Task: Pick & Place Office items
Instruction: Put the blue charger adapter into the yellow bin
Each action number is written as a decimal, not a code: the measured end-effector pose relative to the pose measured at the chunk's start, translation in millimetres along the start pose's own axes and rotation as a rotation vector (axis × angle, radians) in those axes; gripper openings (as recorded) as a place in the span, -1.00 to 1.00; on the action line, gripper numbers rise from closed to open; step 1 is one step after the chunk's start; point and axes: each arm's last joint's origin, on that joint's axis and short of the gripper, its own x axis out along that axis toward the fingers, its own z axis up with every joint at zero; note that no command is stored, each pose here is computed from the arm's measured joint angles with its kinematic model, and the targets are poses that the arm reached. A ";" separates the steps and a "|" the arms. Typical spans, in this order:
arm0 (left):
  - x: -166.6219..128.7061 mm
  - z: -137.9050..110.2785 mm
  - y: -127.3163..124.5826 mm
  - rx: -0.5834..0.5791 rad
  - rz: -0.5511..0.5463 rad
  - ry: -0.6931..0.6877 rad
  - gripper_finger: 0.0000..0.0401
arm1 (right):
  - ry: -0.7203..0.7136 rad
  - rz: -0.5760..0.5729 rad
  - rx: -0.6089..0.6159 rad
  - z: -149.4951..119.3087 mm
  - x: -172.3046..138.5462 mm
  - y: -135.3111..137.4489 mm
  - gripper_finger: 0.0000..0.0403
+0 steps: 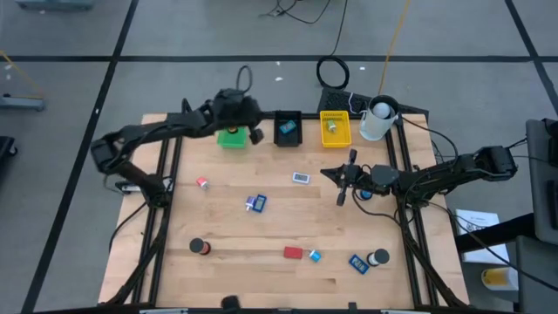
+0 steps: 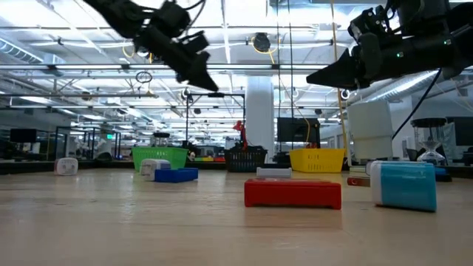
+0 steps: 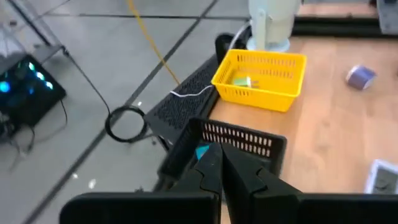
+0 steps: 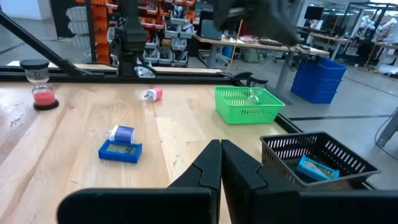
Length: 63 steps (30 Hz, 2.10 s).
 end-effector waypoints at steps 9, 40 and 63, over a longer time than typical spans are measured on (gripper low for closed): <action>-60.4 -51.7 -26.7 0.022 -0.108 -0.054 -0.97 | -0.010 -0.001 0.004 1.0 0.0 -0.2 -1.00; -122.8 -180.7 -76.2 0.048 -0.232 -0.378 -0.95 | 0.085 -0.003 0.004 16.9 11.6 2.2 -1.00; -123.7 -178.8 -77.6 0.030 -0.244 -0.396 -0.81 | 0.627 -0.008 0.227 52.9 9.7 34.7 -0.37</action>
